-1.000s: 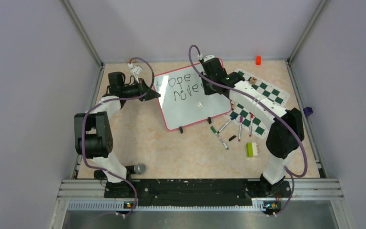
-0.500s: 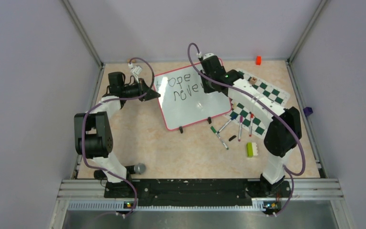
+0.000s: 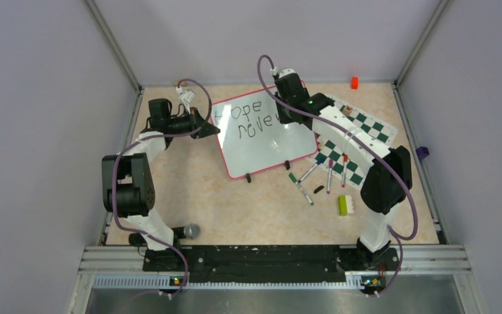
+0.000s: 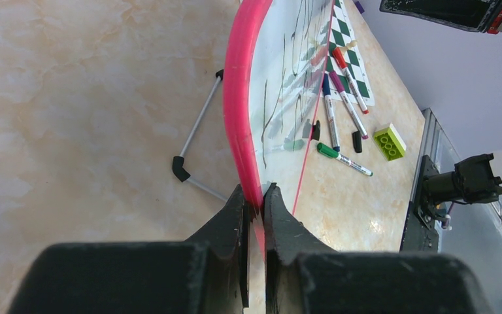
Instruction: Write a sentence on the whiteboard
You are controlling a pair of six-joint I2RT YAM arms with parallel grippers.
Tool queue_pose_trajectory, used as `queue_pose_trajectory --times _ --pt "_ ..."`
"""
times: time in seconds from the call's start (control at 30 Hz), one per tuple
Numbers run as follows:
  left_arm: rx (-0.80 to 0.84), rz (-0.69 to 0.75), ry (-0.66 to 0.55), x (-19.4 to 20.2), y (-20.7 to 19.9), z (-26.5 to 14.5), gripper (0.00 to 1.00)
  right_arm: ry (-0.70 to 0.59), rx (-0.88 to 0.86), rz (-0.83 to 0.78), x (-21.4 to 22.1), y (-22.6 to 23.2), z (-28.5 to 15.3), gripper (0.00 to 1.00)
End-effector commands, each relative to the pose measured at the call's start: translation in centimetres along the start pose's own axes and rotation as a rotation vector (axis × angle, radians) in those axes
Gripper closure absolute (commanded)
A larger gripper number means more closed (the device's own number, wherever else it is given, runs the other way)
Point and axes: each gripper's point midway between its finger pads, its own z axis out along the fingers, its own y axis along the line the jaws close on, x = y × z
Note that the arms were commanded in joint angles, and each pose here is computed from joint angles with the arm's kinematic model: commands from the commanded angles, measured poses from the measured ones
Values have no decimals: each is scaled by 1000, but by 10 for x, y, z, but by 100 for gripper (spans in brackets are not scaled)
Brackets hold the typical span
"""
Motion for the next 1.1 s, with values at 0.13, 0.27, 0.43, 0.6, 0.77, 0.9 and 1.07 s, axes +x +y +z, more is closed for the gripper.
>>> queue_pose_trajectory --times 0.13,0.27,0.43,0.6,0.77,0.9,1.07 --pt "-145 82 24 16 36 9 100 -107 -67 47 -35 -4 -37 100" --pt "-144 83 25 16 36 9 100 -134 -103 64 -36 -5 -61 100" --pt "-144 80 25 17 36 9 100 -138 -159 78 -22 -1 -75 100" --pt "-143 83 23 16 36 9 100 -134 -179 92 -3 5 -79 100" --pt "-142 78 26 16 37 9 100 -167 -167 49 11 29 -90 100" --pt "-143 79 25 16 36 9 100 -183 -188 40 21 45 -96 100" --pt "-141 80 25 17 36 9 100 -186 -207 23 28 54 -98 100"
